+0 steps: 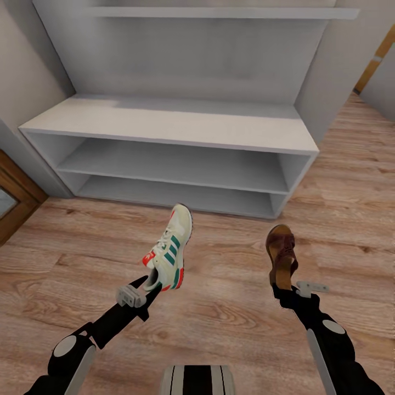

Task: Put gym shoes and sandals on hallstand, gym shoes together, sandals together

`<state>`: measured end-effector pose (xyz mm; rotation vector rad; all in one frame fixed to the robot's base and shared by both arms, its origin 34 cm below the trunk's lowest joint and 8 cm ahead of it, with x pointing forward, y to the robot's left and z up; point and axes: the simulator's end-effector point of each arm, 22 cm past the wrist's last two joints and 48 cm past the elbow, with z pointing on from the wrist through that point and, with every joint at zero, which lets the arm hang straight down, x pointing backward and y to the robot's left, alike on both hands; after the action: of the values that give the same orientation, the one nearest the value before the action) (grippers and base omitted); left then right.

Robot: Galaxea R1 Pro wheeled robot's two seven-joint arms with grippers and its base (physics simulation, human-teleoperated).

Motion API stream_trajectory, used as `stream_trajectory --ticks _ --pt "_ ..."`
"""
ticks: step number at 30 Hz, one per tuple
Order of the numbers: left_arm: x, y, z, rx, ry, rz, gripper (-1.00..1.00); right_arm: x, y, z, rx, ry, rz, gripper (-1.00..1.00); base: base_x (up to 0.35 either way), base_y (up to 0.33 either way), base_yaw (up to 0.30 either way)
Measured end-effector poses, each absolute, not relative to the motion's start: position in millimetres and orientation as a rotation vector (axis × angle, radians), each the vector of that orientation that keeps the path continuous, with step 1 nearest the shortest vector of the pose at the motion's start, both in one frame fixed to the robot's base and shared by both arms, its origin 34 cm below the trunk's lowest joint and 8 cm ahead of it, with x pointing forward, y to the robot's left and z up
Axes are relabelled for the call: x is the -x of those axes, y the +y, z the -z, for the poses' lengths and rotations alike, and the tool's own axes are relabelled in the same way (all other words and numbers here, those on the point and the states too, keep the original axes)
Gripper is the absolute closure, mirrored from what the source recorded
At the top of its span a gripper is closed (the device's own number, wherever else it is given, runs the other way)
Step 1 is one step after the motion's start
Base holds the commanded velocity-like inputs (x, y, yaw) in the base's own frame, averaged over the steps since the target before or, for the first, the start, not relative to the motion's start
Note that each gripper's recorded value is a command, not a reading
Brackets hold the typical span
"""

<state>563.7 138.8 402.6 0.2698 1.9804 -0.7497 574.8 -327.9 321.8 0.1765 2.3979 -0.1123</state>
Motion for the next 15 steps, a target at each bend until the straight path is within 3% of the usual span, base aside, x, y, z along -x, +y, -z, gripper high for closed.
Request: stream_trajectory --ticks 5,15 --pt "-563.7 138.6 -402.6 -0.271 1.980 0.750 1.00 -574.7 -327.8 -321.6 -0.176 2.398 0.112 1.00 0.130 -0.182 -0.001" --pt "-563.8 138.5 -402.7 -0.270 1.980 0.751 1.00 -574.7 -327.8 -321.3 -0.176 2.399 0.112 1.00 0.012 -0.016 0.000"
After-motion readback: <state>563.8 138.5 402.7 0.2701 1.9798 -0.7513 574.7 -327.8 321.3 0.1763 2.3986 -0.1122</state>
